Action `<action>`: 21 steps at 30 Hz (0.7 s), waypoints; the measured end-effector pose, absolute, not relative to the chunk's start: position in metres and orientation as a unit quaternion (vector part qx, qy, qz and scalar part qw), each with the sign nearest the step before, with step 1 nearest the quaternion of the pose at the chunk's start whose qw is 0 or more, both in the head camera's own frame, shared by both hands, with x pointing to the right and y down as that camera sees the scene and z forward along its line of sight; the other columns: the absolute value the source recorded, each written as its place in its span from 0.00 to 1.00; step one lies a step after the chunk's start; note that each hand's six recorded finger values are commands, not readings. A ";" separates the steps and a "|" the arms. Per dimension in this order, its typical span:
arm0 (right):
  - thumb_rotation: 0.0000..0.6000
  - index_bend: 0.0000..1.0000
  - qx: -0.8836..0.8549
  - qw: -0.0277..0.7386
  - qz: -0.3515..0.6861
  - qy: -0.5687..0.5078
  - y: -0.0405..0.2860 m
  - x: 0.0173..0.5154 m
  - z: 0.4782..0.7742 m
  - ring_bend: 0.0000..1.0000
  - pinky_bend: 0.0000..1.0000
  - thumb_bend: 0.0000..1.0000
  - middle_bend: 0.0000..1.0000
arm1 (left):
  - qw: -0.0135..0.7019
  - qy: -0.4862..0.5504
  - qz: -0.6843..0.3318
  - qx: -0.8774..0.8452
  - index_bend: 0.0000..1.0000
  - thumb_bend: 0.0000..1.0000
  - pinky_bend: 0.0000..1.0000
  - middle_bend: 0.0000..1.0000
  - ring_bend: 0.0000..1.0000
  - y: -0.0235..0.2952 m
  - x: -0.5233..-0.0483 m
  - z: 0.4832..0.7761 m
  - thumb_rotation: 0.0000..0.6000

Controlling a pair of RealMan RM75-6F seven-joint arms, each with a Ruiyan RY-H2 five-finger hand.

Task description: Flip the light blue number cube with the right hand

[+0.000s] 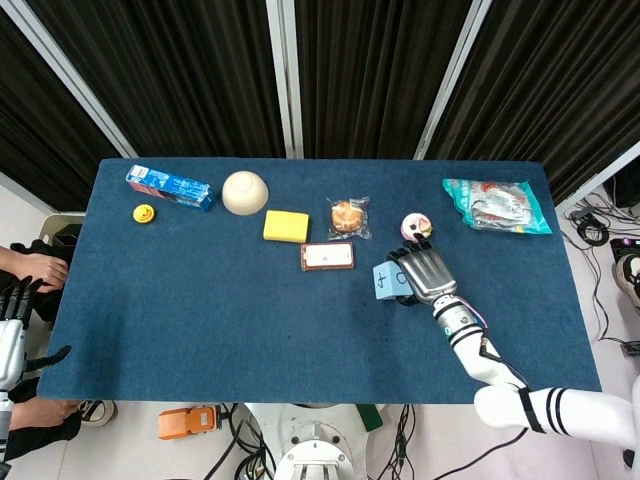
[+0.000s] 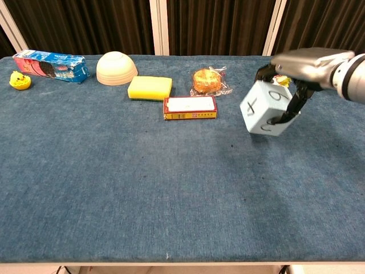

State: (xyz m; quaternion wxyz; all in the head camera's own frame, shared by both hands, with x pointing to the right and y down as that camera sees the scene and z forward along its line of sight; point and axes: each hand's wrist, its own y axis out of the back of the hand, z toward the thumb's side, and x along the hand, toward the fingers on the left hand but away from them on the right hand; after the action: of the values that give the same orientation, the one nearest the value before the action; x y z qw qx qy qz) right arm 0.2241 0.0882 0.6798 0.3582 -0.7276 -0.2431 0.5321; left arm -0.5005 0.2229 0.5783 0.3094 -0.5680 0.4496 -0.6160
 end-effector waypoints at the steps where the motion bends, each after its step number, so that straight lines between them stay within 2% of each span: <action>1: 1.00 0.57 -0.738 0.343 0.518 -0.264 0.088 0.227 0.678 0.24 0.14 0.38 0.45 | 0.309 0.450 -0.616 -0.569 0.00 0.06 0.00 0.00 0.00 0.223 -0.500 0.579 1.00; 9: 1.00 0.54 -0.791 0.217 0.422 -0.385 0.094 0.257 0.689 0.21 0.11 0.38 0.45 | 0.310 0.444 -0.610 -0.579 0.00 0.06 0.00 0.00 0.00 0.220 -0.491 0.583 1.00; 16: 1.00 0.49 -0.814 0.124 0.360 -0.439 0.105 0.290 0.724 0.16 0.04 0.38 0.45 | 0.317 0.441 -0.606 -0.581 0.00 0.06 0.00 0.00 0.00 0.216 -0.483 0.581 1.00; 21: 1.00 0.47 -0.821 0.102 0.346 -0.442 0.115 0.299 0.748 0.14 0.03 0.38 0.44 | 0.319 0.439 -0.606 -0.581 0.00 0.06 0.00 0.00 0.00 0.214 -0.481 0.580 1.00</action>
State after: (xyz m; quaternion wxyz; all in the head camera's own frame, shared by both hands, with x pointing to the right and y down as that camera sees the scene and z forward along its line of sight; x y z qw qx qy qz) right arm 0.2995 0.1153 0.7479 0.1024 -0.8214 -0.4420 0.3457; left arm -0.4806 0.2140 0.5799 0.3195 -0.5810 0.4389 -0.6064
